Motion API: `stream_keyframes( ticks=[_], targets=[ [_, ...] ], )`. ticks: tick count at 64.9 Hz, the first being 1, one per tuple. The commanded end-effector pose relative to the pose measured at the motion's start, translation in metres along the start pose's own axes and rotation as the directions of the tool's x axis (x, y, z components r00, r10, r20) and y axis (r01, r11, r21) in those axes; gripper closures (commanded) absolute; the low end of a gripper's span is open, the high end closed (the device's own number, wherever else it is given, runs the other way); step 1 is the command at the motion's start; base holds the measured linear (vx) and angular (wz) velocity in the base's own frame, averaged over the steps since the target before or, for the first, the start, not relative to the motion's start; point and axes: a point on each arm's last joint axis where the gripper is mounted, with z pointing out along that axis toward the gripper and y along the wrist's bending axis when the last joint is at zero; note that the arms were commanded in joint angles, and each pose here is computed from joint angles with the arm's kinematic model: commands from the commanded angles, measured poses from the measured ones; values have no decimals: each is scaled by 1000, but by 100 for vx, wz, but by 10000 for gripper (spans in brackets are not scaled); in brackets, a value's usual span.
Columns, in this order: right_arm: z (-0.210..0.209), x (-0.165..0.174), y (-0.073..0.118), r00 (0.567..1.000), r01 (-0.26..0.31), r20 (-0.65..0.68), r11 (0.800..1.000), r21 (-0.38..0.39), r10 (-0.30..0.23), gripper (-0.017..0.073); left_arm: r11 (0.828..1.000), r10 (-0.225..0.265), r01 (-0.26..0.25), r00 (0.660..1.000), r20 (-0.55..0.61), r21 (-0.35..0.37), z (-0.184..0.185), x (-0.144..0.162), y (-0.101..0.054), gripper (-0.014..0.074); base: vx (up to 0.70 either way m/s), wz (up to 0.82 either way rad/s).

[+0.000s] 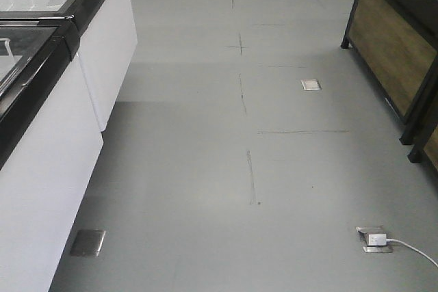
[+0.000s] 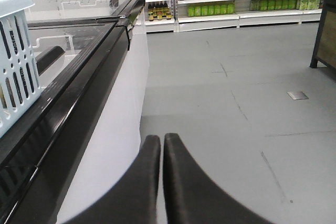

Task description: Left arm holds basket, right arm returns cookies

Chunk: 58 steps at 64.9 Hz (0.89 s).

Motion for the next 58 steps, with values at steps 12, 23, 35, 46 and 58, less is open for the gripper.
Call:
stream_keyframes(
  ticks=[12, 23, 35, 46, 58],
  targets=[
    [-1, -6, 0, 997, 3, 79, 1000, 4, -4, 567, 1000, -9, 9, 994, 107, 4, -4, -16, 0, 601, 0, 0],
    [-1, -6, 0, 997, 3, 79, 1000, 4, -4, 567, 1000, -9, 9, 994, 107, 4, -4, -16, 0, 601, 0, 0],
    [-1, -6, 0, 997, 3, 79, 1000, 4, -4, 567, 1000, -9, 9, 994, 107, 4, -4, -16, 0, 601, 0, 0],
    [-1, -6, 0, 997, 3, 79, 1000, 4, -4, 567, 1000, -9, 9, 994, 107, 4, -4, -16, 0, 601, 0, 0],
    [-1, -6, 0, 997, 3, 79, 1000, 4, -4, 567, 1000, -9, 9, 994, 107, 4, -4, -16, 0, 601, 0, 0]
  ],
)
